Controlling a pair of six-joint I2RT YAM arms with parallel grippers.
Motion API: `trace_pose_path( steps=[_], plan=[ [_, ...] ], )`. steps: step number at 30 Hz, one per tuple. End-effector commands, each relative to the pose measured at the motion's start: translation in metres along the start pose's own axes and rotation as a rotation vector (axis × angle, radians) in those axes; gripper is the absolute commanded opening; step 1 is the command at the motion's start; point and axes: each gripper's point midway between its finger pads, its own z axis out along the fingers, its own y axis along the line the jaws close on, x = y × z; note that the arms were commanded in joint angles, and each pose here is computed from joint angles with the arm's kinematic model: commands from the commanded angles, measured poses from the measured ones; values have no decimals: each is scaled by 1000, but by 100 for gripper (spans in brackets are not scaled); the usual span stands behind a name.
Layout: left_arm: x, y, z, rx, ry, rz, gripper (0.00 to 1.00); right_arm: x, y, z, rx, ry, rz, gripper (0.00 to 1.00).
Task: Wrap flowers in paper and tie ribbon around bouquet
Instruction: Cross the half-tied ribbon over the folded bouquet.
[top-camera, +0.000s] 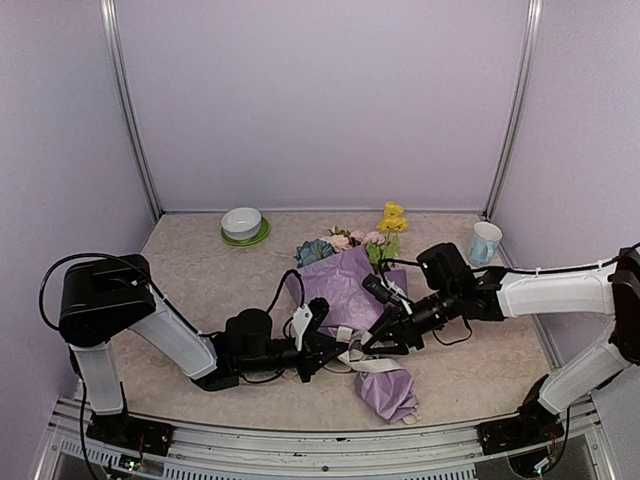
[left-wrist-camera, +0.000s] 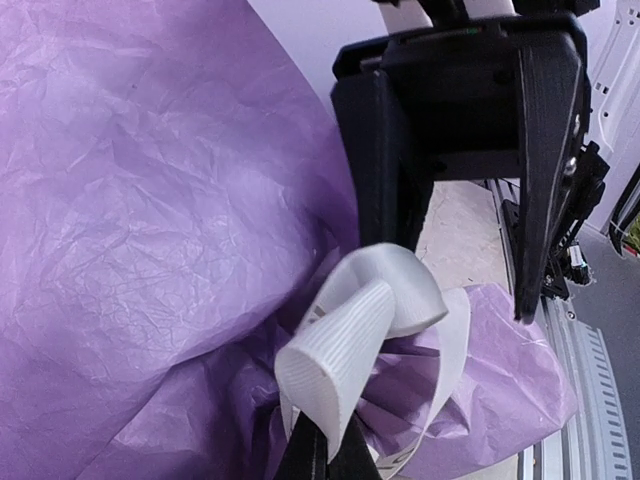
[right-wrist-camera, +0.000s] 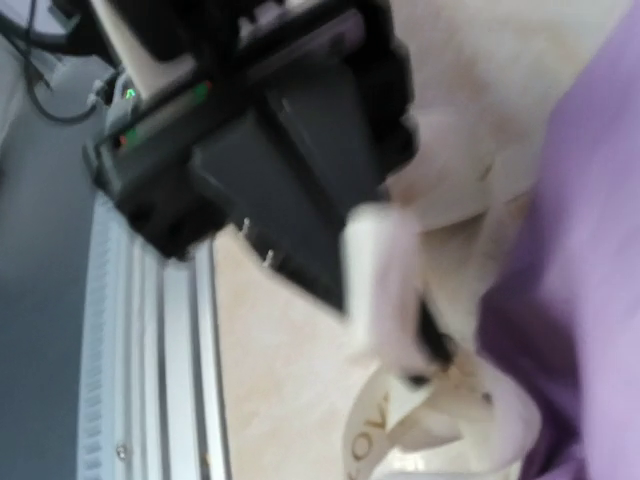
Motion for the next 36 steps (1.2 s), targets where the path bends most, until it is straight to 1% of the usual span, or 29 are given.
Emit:
trace_pose_path(
  steps=[1, 6, 10, 11, 12, 14, 15, 16, 18, 21, 28, 31, 34, 36],
  plan=[
    [-4, -1, 1, 6, -17, 11, 0, -12, -5, -11, 93, 37, -6, 51],
    [-7, -2, 0, 5, -22, 16, 0, -28, -16, -22, 210, 13, 20, 50],
    [-6, -1, -1, -2, -22, 18, 0, -36, -27, -24, 271, 33, 32, 50],
    [-6, 0, -1, -3, -23, 18, 0, -36, -31, -25, 293, 40, 38, 48],
    [-6, 0, -1, -3, -23, 18, 0, -39, -34, -26, 313, 40, 39, 44],
    [-7, 0, -1, -3, -24, 18, 0, -41, -38, -24, 331, 42, 42, 25],
    [-8, 0, -1, -1, -25, 20, 0, -38, -38, -21, 328, 51, 39, 18],
    [-8, 0, -1, 0, -25, 20, 0, -34, -41, -18, 335, 65, 40, 14],
    [-7, 0, -1, -2, -24, 19, 0, -21, -52, -12, 378, 123, 59, 10],
    [-6, 1, -2, -4, -18, 21, 0, -6, -62, -8, 431, 204, 66, 7],
    [-4, 1, -2, -10, -6, 28, 0, 20, -70, -9, 490, 301, 53, 6],
    [-4, 1, -2, -15, -4, 31, 0, 27, -59, 0, 399, 315, 49, 6],
    [-2, 2, -2, -18, 2, 36, 0, 30, -55, 3, 368, 331, 61, 8],
    [-1, 0, -2, -15, 10, 41, 0, 27, -44, 8, 293, 327, 63, 8]
  ],
)
